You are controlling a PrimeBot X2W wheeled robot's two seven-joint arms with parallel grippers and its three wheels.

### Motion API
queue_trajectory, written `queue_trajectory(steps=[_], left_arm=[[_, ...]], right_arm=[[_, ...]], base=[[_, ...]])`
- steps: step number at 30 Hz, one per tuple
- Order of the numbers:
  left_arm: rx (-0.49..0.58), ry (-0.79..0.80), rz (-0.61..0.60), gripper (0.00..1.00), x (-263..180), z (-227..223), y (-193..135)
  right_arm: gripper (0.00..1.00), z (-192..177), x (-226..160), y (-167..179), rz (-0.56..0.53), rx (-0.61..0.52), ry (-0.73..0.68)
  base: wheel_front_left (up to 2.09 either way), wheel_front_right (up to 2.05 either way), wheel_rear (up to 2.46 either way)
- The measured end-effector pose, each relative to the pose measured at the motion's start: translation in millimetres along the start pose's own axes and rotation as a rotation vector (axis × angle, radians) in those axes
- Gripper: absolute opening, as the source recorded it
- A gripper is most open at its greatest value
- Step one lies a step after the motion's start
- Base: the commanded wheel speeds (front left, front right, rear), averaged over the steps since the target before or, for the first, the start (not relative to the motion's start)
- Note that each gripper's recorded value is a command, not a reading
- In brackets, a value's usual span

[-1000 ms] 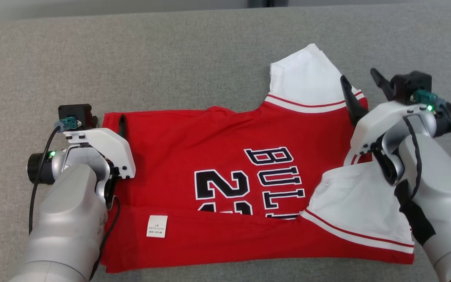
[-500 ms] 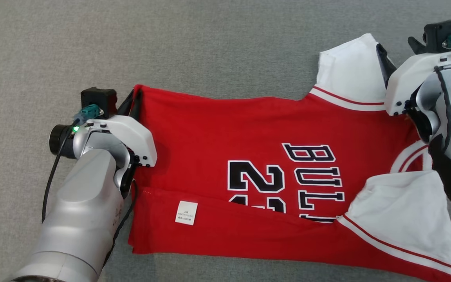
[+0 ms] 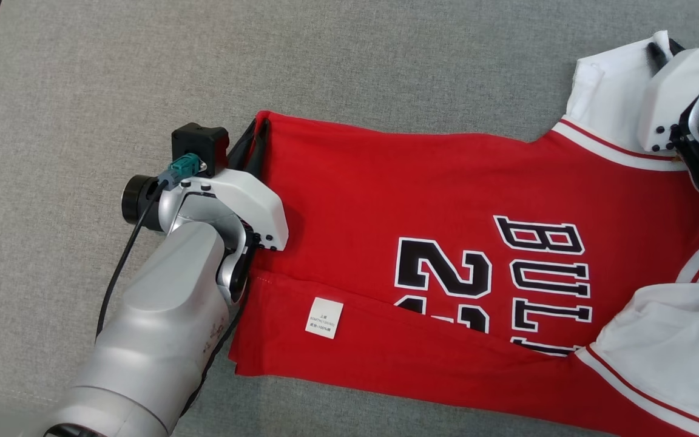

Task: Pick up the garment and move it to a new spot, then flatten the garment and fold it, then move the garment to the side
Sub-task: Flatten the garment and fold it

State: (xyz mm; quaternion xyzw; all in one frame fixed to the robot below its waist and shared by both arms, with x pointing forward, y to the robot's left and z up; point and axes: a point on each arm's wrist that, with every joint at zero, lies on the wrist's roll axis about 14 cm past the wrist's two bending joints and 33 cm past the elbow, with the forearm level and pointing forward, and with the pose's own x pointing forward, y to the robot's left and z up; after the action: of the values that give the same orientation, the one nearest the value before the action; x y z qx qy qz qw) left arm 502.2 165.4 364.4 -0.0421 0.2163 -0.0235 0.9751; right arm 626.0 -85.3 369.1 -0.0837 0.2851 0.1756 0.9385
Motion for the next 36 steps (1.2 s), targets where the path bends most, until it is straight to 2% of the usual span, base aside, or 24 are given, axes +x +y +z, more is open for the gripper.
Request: queue_trajectory(steps=[5, 8, 13, 19, 24, 30, 36], left_arm=[[-0.019, -0.033, 0.026, 0.00, -0.7, 11.0, 1.2], [-0.025, -0.114, 0.039, 0.00, 3.6, 40.2, 0.7], [-0.026, -0.144, 0.061, 0.00, -6.4, 45.9, 6.0], [-0.031, -0.111, 0.062, 0.00, -25.7, 26.5, 8.2], [-0.040, -0.080, 0.064, 0.00, -47.3, 7.6, 9.5], [-0.037, -0.048, 0.052, 0.00, -74.0, -13.6, 6.3], [-0.034, -0.030, 0.038, 0.00, -97.0, -28.6, 2.1]], right_arm=[[0.00, 19.1, -7.7, -22.0, -0.049, 0.000, -0.117], [0.00, 43.9, -15.7, -32.4, -0.075, 0.006, -0.233], [0.00, 58.4, -34.2, -29.5, -0.083, 0.028, -0.320], [0.00, 41.8, -64.1, -15.3, -0.073, 0.067, -0.342], [0.00, 38.5, -102.7, -8.2, -0.071, 0.115, -0.427], [0.00, 14.7, -154.6, -7.4, -0.095, 0.206, -0.491], [0.00, -25.2, -198.0, -5.2, -0.135, 0.295, -0.490]], base=[[0.00, 0.00, 0.00], [0.00, 0.00, 0.00], [0.00, 0.00, 0.00], [0.00, 0.00, 0.00], [0.00, 0.00, 0.00], [0.00, 0.00, 0.00], [0.00, 0.00, 0.00]])
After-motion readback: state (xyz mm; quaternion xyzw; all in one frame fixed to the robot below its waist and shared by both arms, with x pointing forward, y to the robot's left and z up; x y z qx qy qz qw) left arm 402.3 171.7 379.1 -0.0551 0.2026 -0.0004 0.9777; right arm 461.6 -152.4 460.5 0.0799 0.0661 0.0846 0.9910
